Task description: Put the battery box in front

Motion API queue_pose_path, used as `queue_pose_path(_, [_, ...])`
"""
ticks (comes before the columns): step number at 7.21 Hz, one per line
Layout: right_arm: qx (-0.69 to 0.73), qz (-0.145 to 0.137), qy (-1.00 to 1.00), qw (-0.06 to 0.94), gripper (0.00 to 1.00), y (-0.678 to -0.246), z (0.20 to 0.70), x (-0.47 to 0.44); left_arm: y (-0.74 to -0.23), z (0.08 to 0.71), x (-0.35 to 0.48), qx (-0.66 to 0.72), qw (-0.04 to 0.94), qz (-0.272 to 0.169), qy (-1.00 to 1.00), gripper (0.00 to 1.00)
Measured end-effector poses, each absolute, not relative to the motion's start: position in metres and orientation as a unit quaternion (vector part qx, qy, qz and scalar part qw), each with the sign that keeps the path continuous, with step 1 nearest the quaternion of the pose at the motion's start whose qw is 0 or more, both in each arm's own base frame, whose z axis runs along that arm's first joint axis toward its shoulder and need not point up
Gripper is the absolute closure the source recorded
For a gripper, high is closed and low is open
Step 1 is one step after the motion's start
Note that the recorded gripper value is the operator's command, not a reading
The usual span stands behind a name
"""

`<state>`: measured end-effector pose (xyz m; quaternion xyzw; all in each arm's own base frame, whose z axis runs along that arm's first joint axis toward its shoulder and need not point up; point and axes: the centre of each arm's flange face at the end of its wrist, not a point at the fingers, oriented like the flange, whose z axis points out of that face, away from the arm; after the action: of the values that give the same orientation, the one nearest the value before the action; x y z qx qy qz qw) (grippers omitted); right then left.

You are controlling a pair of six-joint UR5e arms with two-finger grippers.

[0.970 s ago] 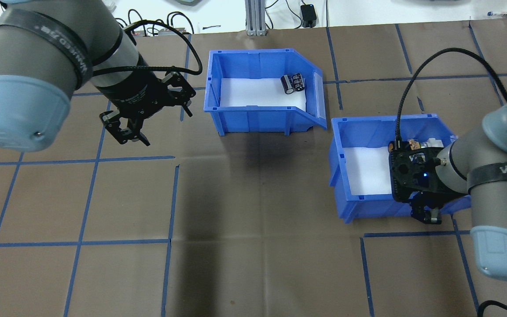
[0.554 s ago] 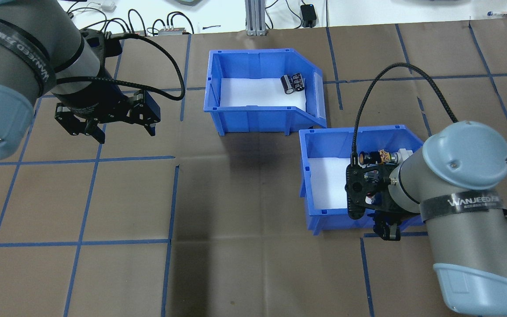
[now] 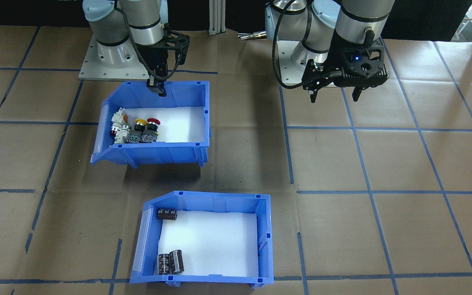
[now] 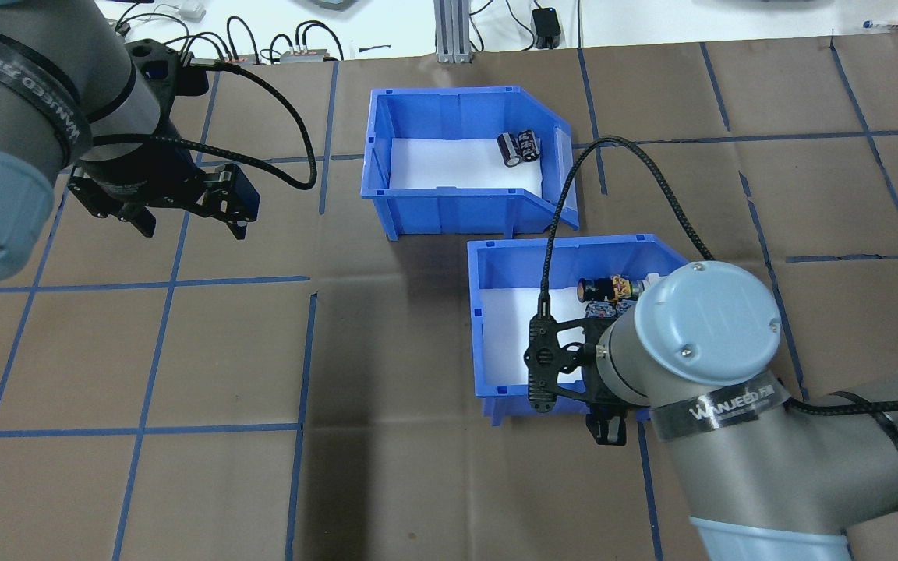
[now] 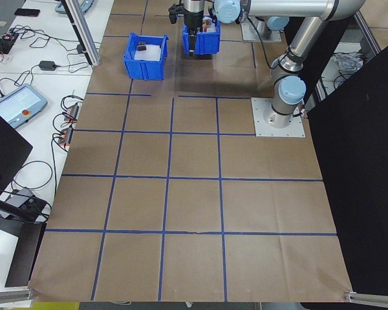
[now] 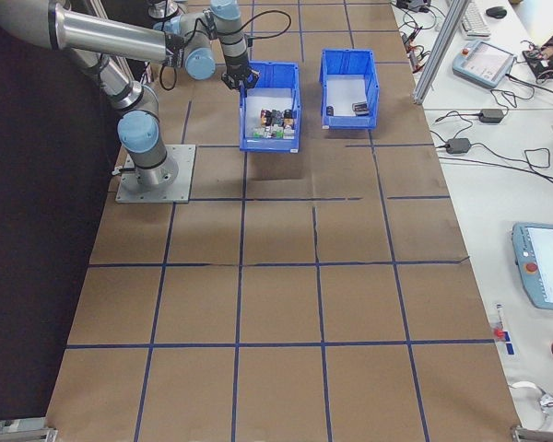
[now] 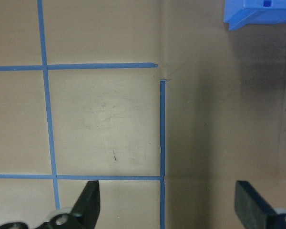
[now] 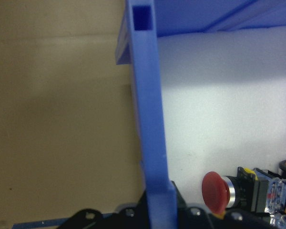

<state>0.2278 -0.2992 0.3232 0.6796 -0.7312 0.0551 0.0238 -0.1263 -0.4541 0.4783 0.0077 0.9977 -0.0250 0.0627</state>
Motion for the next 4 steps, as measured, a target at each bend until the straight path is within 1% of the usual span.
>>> queue_pose_path(2, [0.679, 0.064, -0.731, 0.036, 1.00, -0.295, 0.308, 0.262, -0.451, 0.479, -0.124, -0.004, 0.076, -0.029, 0.997, 0.00])
queue_pose_path(4, [0.677, 0.076, -0.731, 0.039, 0.99, -0.293, 0.301, 0.286, -0.447, 0.481, -0.127, -0.005, 0.058, -0.032, 0.998, 0.00])
